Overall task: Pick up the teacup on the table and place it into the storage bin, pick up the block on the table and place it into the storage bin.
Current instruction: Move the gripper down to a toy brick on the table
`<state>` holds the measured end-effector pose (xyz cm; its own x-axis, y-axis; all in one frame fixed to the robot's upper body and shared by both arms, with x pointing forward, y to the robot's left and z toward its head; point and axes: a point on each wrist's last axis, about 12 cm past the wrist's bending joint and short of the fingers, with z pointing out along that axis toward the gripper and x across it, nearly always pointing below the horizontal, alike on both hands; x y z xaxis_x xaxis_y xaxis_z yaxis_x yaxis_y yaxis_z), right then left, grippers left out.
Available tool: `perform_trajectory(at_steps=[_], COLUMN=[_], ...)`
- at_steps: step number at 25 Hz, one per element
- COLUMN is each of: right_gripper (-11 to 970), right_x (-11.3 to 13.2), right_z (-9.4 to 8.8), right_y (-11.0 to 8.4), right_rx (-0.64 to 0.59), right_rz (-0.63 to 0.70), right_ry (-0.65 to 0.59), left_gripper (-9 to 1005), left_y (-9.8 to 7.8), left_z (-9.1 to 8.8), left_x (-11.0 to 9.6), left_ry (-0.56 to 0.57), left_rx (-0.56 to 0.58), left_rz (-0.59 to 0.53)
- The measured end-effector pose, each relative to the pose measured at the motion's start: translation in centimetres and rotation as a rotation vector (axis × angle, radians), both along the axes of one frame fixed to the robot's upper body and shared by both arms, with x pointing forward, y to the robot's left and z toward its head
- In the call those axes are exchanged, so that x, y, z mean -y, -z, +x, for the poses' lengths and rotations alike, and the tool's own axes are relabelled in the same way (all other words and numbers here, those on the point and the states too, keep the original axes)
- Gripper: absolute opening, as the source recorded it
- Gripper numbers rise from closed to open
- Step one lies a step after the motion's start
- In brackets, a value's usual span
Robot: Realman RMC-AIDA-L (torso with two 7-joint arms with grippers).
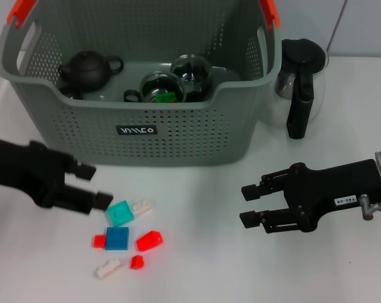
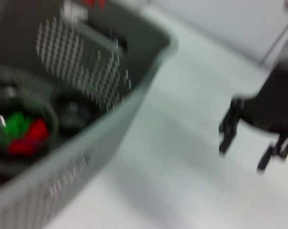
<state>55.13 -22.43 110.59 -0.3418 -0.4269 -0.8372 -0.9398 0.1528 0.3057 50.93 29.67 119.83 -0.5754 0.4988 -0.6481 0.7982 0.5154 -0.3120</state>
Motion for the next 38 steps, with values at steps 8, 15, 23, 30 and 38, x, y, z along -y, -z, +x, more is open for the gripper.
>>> perform_trajectory(at_steps=[8, 15, 23, 30, 38], right_gripper=[563, 563, 563, 563, 562], right_x=[0.1, 0.0, 0.0, 0.0, 0.0], right_z=[-0.1, 0.0, 0.0, 0.1, 0.1], right_y=[0.1, 0.0, 0.0, 0.0, 0.0], right_rx=[-0.003, 0.001, 0.001, 0.002, 0.004], right_rz=[0.0, -0.001, -0.001, -0.002, -0.003], right_ry=[0.004, 0.003, 0.003, 0.003, 0.005], left_gripper=[723, 723, 722, 721, 720], left_y=[2.3, 3.7, 5.0, 5.5, 6.0], left_z=[0.7, 1.3, 1.4, 1.7, 1.1], left_x=[2.6, 4.8, 6.0, 7.1, 8.7], left_ry=[0.037, 0.062, 0.037, -0.058, -0.032], left_rx=[-0.084, -0.125, -0.196, -0.23, -0.253], left_rz=[0.213, 0.358, 0.471, 0.516, 0.545])
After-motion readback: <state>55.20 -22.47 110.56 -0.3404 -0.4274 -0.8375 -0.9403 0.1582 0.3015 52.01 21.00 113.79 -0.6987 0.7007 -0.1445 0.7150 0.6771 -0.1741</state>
